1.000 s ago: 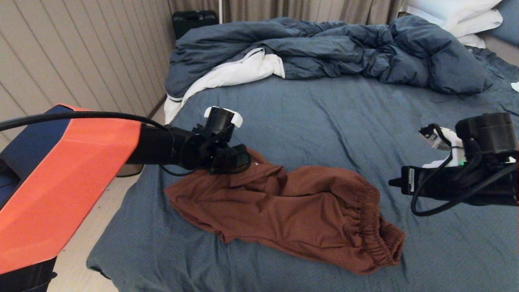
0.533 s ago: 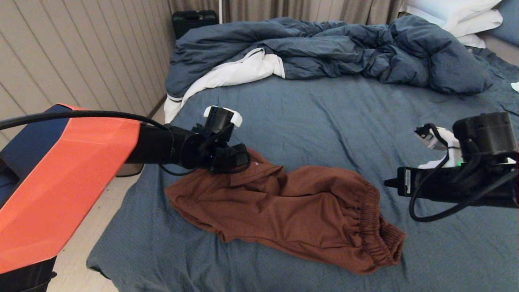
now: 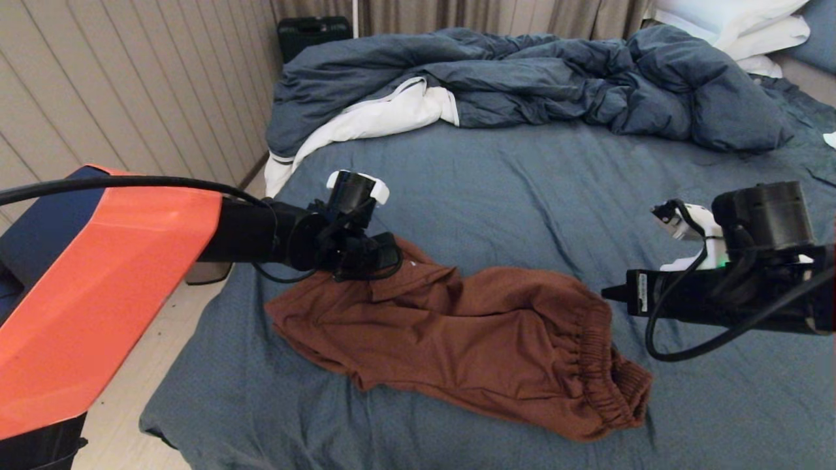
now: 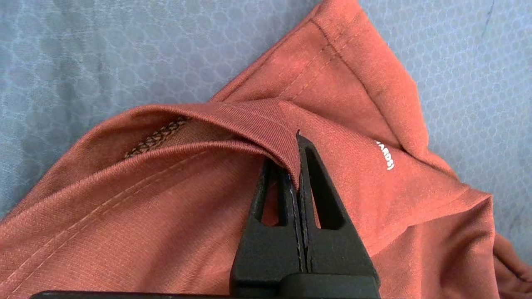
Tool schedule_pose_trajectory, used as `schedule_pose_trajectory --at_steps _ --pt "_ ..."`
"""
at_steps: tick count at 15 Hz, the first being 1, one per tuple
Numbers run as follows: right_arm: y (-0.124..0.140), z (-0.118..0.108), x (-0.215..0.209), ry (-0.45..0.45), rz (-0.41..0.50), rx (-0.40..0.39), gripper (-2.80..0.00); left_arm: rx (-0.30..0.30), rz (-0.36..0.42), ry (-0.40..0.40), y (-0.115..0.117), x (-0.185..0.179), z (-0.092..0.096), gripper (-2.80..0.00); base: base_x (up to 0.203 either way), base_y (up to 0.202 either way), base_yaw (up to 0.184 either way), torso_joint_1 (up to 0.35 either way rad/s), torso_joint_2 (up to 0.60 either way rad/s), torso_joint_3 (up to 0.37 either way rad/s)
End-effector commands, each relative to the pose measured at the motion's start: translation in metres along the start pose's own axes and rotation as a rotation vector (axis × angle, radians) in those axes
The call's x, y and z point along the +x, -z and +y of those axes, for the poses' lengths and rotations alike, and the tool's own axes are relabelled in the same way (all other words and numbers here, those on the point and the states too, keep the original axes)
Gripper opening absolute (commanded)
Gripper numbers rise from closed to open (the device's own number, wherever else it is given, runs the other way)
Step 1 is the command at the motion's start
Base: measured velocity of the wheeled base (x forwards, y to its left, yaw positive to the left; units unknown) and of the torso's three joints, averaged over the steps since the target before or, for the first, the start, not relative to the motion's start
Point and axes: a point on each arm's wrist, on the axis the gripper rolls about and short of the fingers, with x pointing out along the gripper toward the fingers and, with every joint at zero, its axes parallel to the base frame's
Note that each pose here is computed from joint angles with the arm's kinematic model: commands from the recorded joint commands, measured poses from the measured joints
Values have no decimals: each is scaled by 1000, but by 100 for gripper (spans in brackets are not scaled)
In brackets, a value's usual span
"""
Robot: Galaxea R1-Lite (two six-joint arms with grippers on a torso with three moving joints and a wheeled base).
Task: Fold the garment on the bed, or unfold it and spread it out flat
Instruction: Unford the brown shorts
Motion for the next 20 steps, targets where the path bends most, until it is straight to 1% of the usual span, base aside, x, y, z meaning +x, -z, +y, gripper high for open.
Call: schedule_pose_trajectory --at_steps 1,3,6,11,14,16,17,20 --pt "-2 1 1 -2 -26 -5 0 -4 -4 1 -1 -1 -1 -280 0 0 0 0 0 0" --pt "0 2 2 -6 -18 -6 0 -5 -6 1 -2 -2 -1 -280 0 0 0 0 0 0" --pt "12 4 10 -13 35 -8 0 -5 -1 -3 0 -2 0 -280 0 0 0 0 0 0" --pt "17 4 25 -59 78 -5 0 -6 -4 -3 -2 -2 1 -280 0 0 0 0 0 0" --pt "17 15 38 -101 56 -20 0 -6 -4 -5 -1 0 1 -280 0 0 0 0 0 0" --pt "20 21 44 -114 72 -20 0 -6 -3 -7 -1 1 2 -280 0 0 0 0 0 0" --pt "22 23 46 -120 77 -21 -280 -6 -3 -6 -1 2 2 -280 0 0 0 0 0 0" --pt "22 25 46 -126 73 -26 -280 -5 -5 -3 -2 2 1 -280 0 0 0 0 0 0"
